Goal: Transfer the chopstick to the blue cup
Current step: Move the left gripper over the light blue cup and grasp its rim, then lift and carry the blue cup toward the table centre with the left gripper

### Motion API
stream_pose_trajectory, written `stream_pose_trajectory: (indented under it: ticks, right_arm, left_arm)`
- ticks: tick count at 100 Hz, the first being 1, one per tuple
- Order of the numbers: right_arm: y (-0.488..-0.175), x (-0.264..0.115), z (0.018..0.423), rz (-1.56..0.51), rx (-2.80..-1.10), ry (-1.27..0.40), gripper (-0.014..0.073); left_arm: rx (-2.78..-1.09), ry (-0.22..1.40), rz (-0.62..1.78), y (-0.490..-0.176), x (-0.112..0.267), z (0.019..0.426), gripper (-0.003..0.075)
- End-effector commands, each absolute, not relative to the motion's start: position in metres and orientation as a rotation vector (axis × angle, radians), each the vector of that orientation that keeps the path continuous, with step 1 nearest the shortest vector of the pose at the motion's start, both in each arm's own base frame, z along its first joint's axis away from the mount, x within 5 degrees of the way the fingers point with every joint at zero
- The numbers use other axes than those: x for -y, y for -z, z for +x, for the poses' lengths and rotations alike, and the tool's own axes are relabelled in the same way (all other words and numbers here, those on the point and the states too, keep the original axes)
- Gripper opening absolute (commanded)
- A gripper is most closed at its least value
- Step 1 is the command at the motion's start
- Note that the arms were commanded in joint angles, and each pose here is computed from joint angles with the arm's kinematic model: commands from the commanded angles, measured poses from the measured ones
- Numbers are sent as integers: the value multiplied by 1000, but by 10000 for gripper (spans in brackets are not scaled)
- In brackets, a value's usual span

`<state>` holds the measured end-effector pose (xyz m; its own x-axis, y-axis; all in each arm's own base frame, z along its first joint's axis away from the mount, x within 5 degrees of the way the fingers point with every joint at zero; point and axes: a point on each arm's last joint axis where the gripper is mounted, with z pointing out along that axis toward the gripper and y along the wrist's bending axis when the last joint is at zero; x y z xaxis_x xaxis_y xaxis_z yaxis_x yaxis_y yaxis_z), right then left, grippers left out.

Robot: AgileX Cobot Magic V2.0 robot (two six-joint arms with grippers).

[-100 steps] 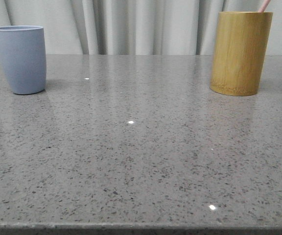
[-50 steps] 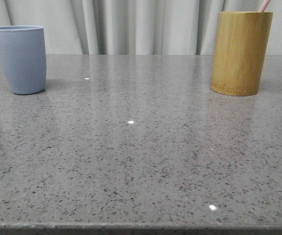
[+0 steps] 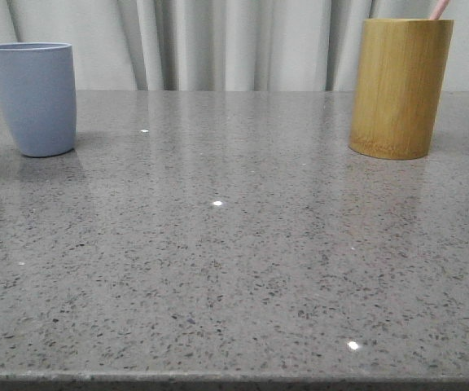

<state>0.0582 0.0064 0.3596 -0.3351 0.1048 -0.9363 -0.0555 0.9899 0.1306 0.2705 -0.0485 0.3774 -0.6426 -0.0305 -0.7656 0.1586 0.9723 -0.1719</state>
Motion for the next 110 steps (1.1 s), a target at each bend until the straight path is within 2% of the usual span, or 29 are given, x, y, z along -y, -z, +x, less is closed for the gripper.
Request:
stream_pose_trajectory:
  ticks: [1, 19, 59, 72, 86, 98, 99, 105, 106, 110]
  right_arm:
    - [-374, -6, 61, 36, -1831, -160, 635]
    - [-374, -6, 61, 36, -1831, -160, 635]
    - [-376, -6, 62, 36, -1804, -162, 635]
    - [-376, -6, 62, 36, -1804, -162, 635]
    - [-376, -6, 62, 36, -1804, -162, 635]
    - [-376, -6, 62, 36, -1804, -162, 635]
    - [-376, -6, 62, 36, -1804, -162, 635]
    - [-376, -6, 62, 36, -1804, -162, 635]
    - [-376, -6, 62, 36, -1804, -162, 635]
    - [-376, -6, 62, 36, -1804, -162, 635]
  left_arm:
    - [-2164, 302, 37, -396, 49, 291, 600]
    - [-2211, 296, -8, -386, 46, 321, 600]
    - [-2334, 286, -16, -346, 49, 350, 599]
    - [-2359, 288, -20, -338, 50, 355, 564]
    - [-2369, 309, -33, -335, 51, 357, 436]
    - [-2366, 318, -37, -336, 51, 356, 238]
    - [-2366, 319, -38, -336, 52, 356, 195]
    - [-2365, 332, -45, -336, 52, 356, 87]
    - [-2365, 333, -45, -336, 52, 356, 39]
    - [-2365, 339, -46, -336, 53, 356, -18]
